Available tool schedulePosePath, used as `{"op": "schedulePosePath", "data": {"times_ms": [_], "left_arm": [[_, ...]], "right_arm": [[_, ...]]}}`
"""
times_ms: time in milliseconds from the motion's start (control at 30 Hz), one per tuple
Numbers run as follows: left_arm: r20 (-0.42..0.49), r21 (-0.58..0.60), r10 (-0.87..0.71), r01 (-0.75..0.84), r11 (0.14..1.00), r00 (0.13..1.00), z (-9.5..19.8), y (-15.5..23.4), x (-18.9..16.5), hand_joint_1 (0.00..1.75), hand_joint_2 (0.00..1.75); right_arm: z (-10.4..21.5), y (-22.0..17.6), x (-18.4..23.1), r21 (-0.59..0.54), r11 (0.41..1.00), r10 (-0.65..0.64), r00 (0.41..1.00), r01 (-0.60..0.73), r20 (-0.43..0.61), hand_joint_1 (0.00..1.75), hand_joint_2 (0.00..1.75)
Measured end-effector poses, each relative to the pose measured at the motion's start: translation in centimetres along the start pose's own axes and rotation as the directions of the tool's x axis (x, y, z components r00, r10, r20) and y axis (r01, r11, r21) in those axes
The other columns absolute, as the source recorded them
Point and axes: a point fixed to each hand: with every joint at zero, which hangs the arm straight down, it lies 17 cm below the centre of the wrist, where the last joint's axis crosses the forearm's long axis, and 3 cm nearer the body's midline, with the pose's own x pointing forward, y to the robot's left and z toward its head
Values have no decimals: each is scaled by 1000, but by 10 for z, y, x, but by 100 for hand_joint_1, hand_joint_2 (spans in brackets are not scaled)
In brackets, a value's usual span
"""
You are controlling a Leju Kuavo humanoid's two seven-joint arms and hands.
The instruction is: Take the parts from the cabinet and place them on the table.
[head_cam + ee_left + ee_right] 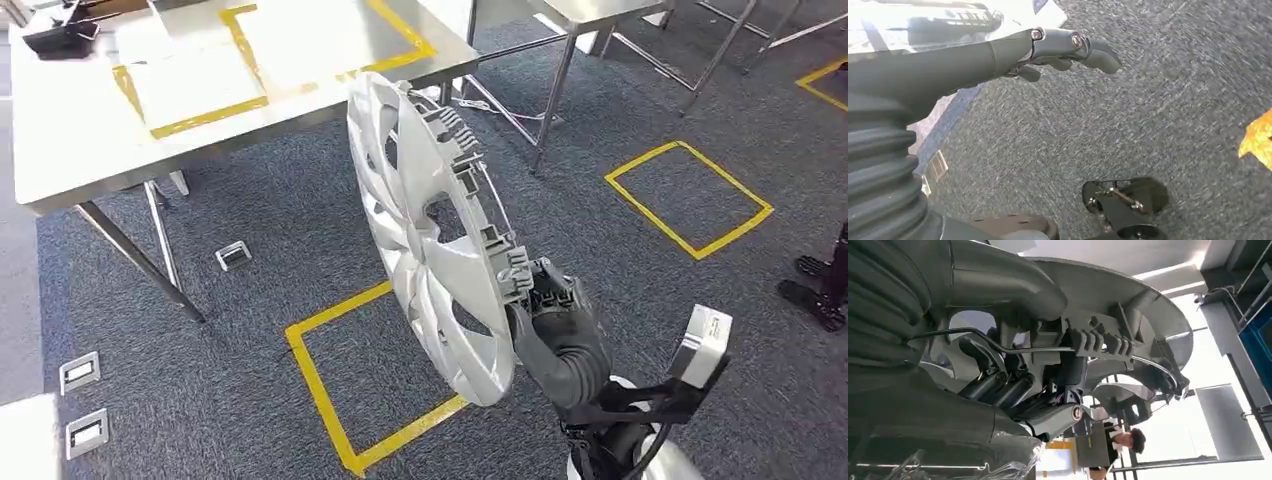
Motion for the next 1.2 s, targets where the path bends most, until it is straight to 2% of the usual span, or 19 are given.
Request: {"op": "schedulePosePath", "data": {"times_ms": [1200], "left_arm": [[-31,-11,18,-18,1000,999,0,-2,-6,0,175]], "right_arm": [[-3,1,1,-18,999,-49,999,49,8,175,175]]}}
